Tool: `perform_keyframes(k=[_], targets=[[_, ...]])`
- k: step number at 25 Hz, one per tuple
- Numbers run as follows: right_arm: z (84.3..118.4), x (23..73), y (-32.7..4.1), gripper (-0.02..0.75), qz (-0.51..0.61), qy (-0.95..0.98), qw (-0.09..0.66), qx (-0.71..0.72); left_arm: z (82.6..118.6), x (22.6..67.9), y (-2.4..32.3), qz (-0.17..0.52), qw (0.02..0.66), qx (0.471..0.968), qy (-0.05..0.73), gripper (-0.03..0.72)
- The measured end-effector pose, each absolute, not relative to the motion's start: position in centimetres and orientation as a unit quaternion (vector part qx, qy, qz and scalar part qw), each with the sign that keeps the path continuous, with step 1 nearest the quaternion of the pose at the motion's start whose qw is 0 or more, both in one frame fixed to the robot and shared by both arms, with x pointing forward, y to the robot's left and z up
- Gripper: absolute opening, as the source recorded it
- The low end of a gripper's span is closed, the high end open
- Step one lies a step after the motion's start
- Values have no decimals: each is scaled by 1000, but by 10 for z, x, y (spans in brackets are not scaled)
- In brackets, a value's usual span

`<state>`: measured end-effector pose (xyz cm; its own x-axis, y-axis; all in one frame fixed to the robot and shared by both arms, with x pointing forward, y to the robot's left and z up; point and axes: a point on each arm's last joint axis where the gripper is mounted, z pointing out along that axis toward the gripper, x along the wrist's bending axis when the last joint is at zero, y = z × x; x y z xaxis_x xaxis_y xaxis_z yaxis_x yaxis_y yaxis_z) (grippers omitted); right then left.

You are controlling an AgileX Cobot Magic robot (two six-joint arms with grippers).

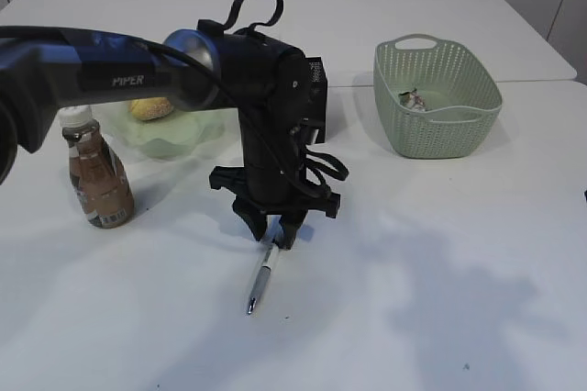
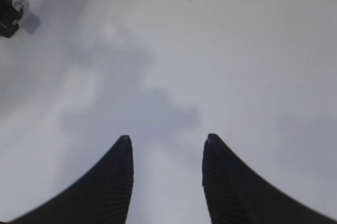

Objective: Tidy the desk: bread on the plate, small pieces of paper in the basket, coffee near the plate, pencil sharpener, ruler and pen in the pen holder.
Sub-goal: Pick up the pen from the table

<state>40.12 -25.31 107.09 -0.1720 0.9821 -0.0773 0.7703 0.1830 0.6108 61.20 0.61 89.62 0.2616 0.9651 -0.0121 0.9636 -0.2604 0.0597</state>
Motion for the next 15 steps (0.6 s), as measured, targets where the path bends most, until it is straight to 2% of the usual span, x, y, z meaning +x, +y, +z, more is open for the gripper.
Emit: perform_keyframes(k=[15], targets=[[1071,401,-253,354,226,732,237,598,890,613,5,10,23,793,608,300]])
